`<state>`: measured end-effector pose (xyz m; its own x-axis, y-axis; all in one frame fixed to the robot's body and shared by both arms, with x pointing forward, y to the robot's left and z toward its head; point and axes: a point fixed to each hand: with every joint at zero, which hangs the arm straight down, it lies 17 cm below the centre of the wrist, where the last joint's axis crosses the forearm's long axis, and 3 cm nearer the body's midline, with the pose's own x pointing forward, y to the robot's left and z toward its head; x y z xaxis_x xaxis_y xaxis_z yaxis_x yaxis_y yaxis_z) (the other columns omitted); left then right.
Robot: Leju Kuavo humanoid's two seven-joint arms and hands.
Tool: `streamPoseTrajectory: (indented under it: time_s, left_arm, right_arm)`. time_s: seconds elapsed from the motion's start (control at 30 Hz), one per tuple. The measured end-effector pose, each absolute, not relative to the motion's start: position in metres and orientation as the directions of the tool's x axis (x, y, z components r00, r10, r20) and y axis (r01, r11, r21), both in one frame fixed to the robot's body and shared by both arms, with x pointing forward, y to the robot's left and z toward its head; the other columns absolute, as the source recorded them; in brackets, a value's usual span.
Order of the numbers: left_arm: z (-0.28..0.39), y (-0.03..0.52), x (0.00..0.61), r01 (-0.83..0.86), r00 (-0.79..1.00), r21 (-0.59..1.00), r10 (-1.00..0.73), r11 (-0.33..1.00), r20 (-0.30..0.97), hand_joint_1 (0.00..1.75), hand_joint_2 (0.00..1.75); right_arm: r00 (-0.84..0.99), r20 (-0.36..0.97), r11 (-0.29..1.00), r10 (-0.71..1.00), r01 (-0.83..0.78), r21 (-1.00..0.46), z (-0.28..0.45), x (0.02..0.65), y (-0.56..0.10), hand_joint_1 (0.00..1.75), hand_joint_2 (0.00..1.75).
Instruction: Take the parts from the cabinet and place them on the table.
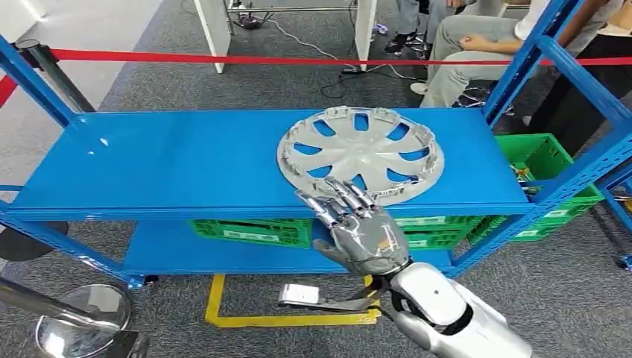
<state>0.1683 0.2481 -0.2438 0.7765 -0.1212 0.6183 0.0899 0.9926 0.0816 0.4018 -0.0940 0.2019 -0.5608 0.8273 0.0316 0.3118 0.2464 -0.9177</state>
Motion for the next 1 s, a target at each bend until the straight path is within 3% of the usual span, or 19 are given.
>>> streamPoseTrajectory:
  time_s: [0.63,0.8,1.0]
  left_arm:
    - [-0.248,0.255,0.162,0.085,0.800,0.081,-0.116,0.993,0.589,0.00,0.00]
    - [-0.262,0.236,0.098,0.234,0.907,-0.130,-0.168,0.964,0.387,0.00,0.00]
    - [-0.259,0.299,0.004,0.339,0.913,-0.208,-0.267,0.918,0.309,0.00,0.00]
  right_arm:
    - [-0.585,0.040,0.271,0.810,0.313,-0.910,0.207,0.398,-0.085,0.00,1.75]
    - [-0.562,0.042,0.262,0.826,0.318,-0.911,0.206,0.406,-0.076,0.00,1.75]
    - [-0.556,0.079,0.281,0.828,0.289,-0.915,0.191,0.415,-0.074,0.00,1.75]
